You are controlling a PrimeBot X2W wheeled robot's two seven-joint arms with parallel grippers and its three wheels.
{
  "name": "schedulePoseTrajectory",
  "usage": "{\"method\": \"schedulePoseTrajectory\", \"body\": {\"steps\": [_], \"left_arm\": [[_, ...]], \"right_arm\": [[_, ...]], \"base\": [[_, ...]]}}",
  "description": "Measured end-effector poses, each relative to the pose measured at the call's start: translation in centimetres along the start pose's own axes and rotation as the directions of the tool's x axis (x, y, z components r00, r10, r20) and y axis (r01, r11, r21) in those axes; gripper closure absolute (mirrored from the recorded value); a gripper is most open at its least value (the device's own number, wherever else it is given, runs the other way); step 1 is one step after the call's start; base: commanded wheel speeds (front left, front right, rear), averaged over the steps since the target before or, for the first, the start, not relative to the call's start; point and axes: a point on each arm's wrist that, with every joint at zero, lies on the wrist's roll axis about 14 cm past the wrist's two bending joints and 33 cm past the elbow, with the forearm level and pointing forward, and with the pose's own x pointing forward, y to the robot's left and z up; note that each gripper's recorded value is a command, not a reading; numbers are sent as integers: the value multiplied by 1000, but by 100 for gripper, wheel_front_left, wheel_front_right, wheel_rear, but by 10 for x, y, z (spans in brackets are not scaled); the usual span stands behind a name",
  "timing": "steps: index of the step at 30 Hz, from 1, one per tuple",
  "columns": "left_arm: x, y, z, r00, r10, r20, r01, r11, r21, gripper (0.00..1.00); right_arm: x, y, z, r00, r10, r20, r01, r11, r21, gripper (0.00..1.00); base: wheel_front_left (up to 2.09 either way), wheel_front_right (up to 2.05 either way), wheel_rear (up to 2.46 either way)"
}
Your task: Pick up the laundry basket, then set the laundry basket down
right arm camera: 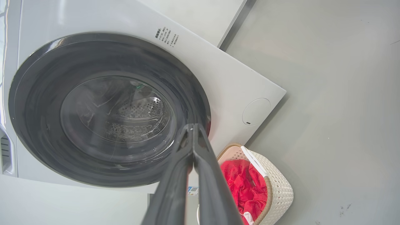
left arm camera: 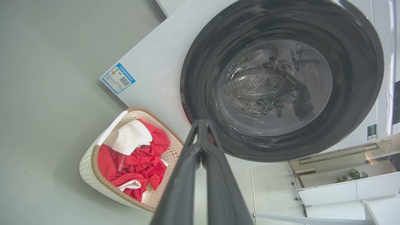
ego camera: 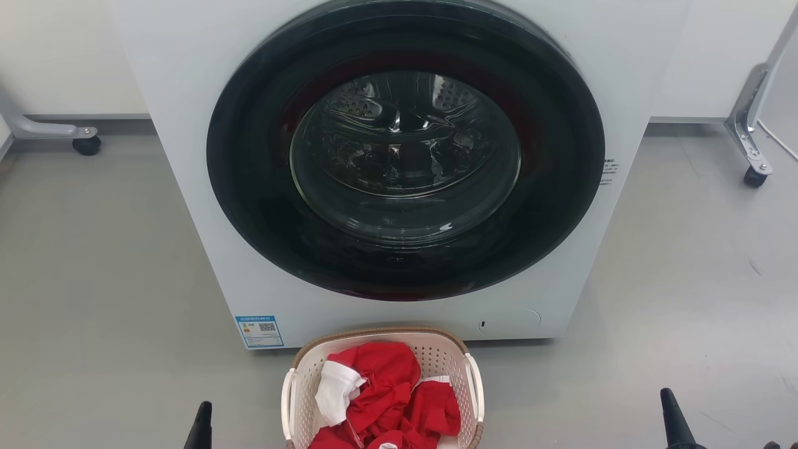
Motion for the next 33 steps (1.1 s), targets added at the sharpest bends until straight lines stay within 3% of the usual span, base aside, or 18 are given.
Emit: {"method": "schedulePoseTrajectory", "body": {"steps": [17, 33], "left_arm": [[9, -8, 11, 999, -46, 6, 46, 969, -242, 100], [15, -19, 25, 993, -109, 42, 116, 891, -439, 100]], "right_arm": [[4, -4, 15, 1000, 13, 19, -18, 968, 252, 100], [9, -1, 33, 996, 57, 65, -80, 885, 458, 100]], "base": [[0, 0, 0], [0, 0, 0]]}}
